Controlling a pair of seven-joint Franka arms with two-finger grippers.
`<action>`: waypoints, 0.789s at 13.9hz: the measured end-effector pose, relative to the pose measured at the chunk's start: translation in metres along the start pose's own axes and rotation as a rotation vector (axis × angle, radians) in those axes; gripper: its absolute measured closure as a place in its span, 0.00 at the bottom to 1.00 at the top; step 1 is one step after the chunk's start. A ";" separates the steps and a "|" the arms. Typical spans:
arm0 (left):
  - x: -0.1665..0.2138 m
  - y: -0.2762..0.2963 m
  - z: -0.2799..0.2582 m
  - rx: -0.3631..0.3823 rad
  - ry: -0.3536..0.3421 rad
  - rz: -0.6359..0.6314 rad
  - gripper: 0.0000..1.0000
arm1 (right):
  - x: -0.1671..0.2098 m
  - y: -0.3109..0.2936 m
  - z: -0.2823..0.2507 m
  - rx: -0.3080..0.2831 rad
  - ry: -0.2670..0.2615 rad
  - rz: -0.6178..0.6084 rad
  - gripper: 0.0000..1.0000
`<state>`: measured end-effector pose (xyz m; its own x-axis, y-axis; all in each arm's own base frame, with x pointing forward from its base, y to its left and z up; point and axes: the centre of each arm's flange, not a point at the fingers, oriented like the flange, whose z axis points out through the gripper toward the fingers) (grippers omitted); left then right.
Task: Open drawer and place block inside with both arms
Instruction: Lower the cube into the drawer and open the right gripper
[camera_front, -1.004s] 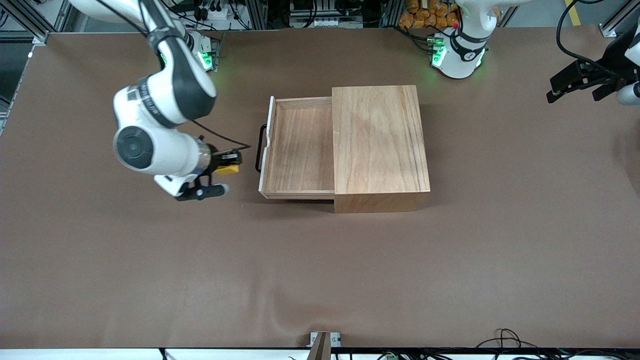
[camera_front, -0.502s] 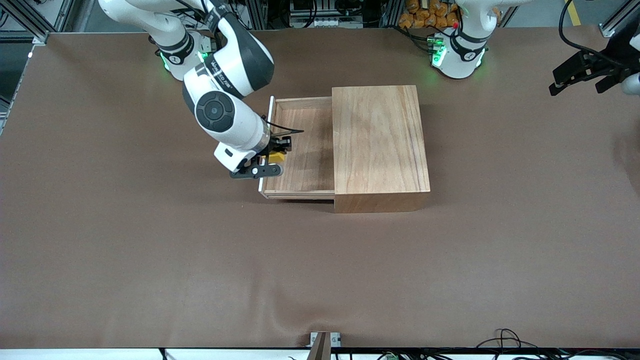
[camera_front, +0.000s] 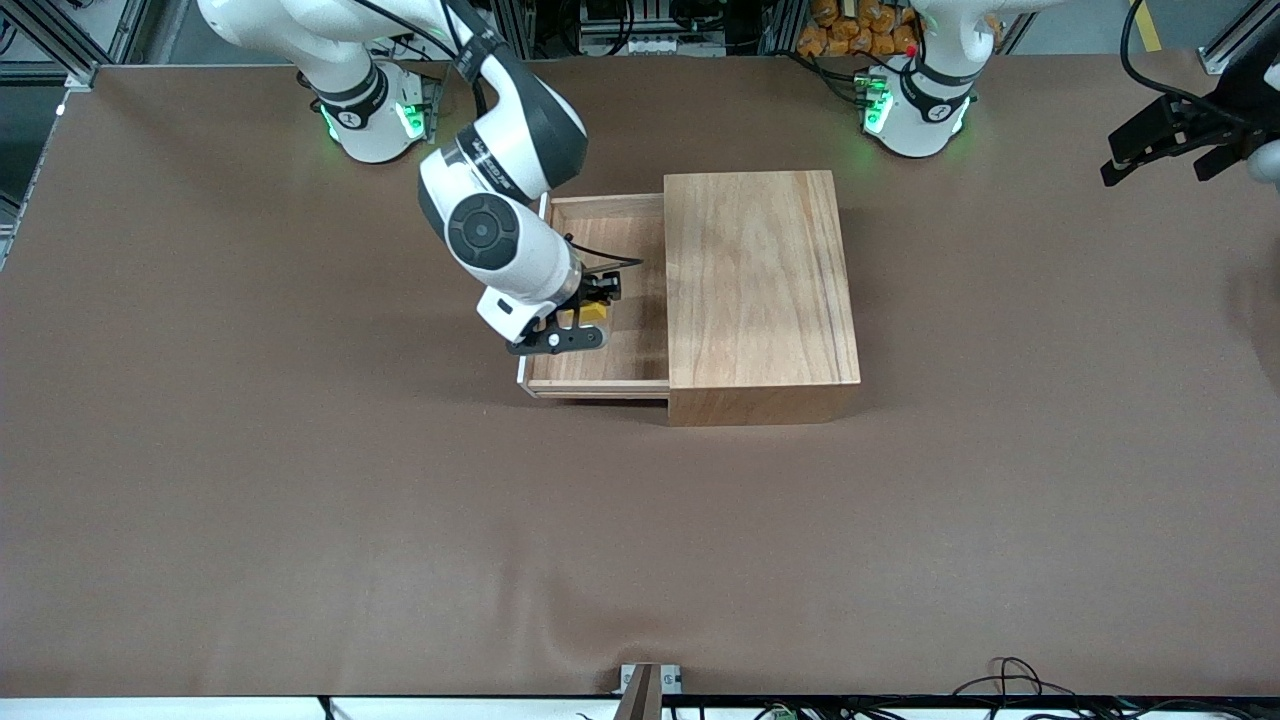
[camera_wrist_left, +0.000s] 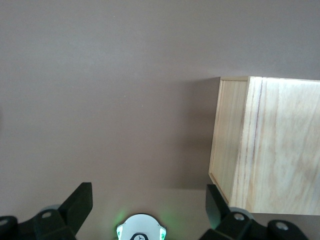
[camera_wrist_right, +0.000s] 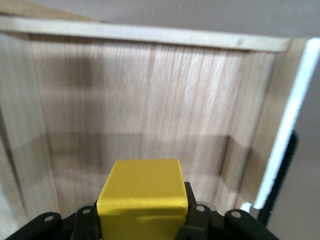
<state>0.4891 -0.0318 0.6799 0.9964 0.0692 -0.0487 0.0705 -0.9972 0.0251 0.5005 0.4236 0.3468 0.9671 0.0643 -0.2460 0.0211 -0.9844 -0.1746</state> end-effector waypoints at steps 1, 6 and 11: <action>0.000 0.000 0.001 0.000 -0.001 0.000 0.00 | -0.001 -0.003 0.009 -0.008 -0.010 0.008 0.44; 0.000 0.001 0.004 0.002 -0.009 0.004 0.00 | -0.001 -0.005 0.025 -0.024 -0.028 0.031 0.20; -0.001 0.001 -0.005 -0.001 0.012 0.005 0.00 | 0.005 -0.004 -0.007 0.005 0.021 0.039 0.00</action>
<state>0.4888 -0.0330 0.6845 0.9972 0.0648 -0.0364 0.0658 -0.9975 0.0262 0.5066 0.4265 0.3529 0.9723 0.0228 -0.2326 -0.0177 -0.9852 -0.1705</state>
